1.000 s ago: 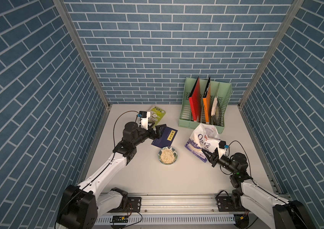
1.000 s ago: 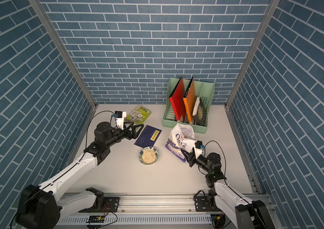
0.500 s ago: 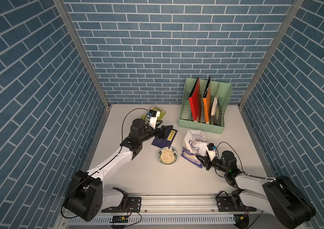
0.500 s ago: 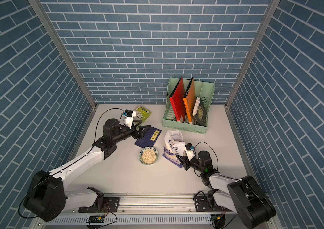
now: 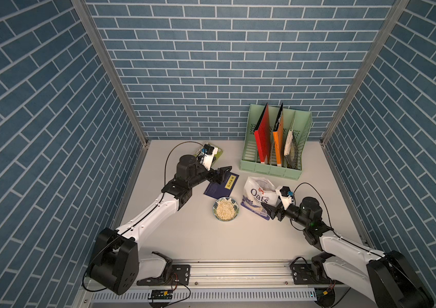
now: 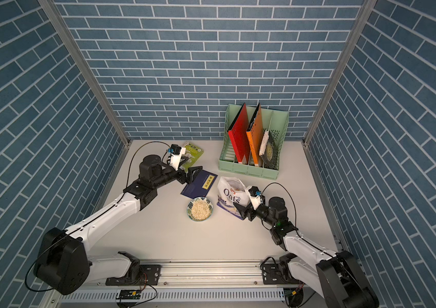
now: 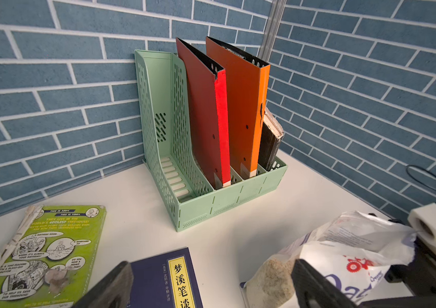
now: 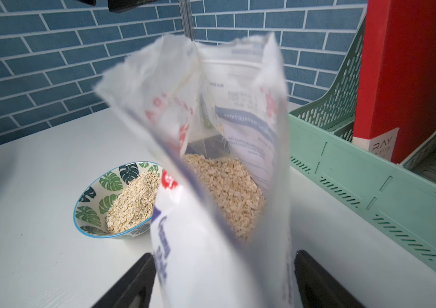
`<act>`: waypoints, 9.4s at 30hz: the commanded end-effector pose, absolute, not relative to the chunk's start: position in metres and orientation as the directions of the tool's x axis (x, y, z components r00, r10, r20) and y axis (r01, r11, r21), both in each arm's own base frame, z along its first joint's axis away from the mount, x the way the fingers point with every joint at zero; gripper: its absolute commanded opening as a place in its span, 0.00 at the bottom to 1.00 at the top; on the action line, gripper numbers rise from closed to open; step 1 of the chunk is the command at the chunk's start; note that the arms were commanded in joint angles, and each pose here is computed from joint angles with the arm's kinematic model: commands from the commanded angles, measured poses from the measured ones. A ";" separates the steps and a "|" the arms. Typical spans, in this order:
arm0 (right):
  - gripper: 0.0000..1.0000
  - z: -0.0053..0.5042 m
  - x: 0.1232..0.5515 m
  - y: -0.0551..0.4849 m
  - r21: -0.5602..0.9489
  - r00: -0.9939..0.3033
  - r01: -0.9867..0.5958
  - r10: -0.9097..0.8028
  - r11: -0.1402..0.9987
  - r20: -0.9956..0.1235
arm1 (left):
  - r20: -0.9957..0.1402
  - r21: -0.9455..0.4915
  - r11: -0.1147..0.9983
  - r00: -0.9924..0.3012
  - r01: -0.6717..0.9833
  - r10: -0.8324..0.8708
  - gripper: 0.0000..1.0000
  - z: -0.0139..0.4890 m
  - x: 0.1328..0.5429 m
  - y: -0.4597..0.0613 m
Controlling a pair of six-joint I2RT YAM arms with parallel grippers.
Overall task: Pour the oats into the breakfast bowl
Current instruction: Place the oats bag at the center of the board, then close the oats bag at the center of the board.
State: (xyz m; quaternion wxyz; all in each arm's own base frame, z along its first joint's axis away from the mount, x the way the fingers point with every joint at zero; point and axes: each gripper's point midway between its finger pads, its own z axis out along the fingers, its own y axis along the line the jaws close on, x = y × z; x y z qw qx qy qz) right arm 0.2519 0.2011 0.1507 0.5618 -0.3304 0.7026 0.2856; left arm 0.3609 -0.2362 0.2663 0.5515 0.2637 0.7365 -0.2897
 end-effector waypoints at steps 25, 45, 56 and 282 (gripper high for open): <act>0.45 0.204 0.261 0.202 -0.176 -0.049 -0.884 -0.459 0.433 -0.887 | -0.909 0.100 0.161 0.024 0.982 0.416 0.62 0.204 0.337 -0.351; 0.06 0.212 0.270 0.181 -0.199 -0.061 -0.900 -0.563 0.389 -0.825 | -0.924 0.109 0.108 0.061 0.988 0.378 0.00 0.212 0.316 -0.359; 0.18 0.224 0.275 0.189 -0.200 -0.002 -0.927 -0.539 0.316 -0.842 | -0.937 0.126 0.168 0.062 0.978 0.344 0.00 0.217 0.312 -0.348; 0.49 0.298 0.292 0.121 -0.250 -0.089 -0.661 -0.404 0.708 -0.910 | -0.831 0.310 0.046 0.247 0.950 0.498 0.42 0.223 0.313 -0.416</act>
